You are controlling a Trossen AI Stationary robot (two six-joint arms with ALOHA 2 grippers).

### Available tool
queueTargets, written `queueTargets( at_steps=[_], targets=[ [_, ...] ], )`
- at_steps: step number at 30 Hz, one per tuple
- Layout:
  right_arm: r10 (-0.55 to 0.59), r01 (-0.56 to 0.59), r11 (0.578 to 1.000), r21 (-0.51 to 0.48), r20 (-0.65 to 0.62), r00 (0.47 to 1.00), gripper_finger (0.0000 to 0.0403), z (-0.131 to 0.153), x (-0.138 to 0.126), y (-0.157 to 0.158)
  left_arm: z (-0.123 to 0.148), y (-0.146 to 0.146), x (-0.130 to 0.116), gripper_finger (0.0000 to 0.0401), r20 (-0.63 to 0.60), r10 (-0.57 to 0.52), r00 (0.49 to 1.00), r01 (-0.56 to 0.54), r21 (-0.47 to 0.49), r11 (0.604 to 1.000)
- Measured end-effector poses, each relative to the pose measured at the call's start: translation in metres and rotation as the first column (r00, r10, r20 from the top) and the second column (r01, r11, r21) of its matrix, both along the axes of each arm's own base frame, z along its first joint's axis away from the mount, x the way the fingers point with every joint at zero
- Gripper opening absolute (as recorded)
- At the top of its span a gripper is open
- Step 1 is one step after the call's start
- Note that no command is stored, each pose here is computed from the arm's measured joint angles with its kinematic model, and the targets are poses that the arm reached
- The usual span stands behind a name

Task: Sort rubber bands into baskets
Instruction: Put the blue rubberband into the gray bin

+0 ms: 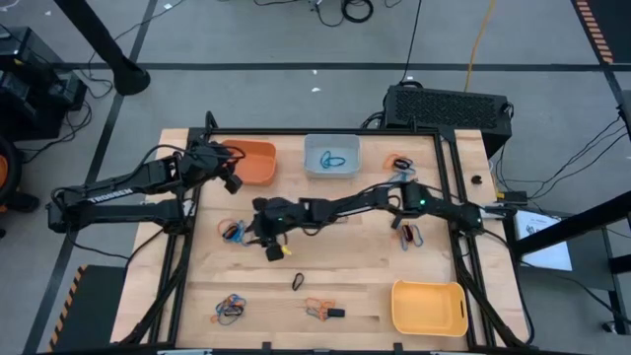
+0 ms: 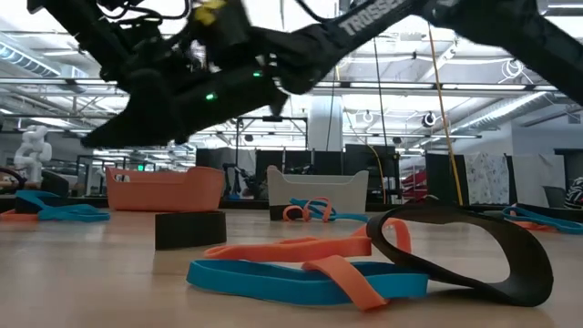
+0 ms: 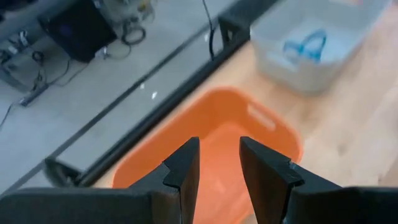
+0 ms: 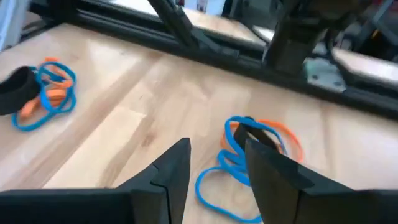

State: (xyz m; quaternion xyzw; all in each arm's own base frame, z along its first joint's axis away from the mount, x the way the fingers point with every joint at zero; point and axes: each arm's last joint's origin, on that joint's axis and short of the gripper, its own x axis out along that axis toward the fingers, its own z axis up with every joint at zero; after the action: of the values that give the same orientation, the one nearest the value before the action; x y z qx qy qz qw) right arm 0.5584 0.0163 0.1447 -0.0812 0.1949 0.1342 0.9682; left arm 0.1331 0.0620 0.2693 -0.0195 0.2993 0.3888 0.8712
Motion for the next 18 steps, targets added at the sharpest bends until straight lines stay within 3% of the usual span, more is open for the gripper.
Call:
queueTargets(
  at_steps=[5,13,18],
  targets=[
    [0.017,-0.016,1.0,0.011,-0.091,0.996,0.0146,-0.018,0.017,0.003,0.006,0.002,0.011,0.0123,0.131,-0.099,0.986,0.088,0.091,0.992],
    [0.057,-0.054,0.998,0.021,-0.13,0.99,0.0146,-0.036,0.022,0.02,-0.004,0.0,0.017,0.0123,0.221,-0.255,0.941,0.226,0.147,0.963],
    [0.049,-0.047,0.999,0.02,-0.127,0.991,0.0146,-0.035,0.022,0.019,-0.009,-0.002,0.015,0.0123,0.331,-0.393,0.858,0.355,0.172,0.919]
  ],
)
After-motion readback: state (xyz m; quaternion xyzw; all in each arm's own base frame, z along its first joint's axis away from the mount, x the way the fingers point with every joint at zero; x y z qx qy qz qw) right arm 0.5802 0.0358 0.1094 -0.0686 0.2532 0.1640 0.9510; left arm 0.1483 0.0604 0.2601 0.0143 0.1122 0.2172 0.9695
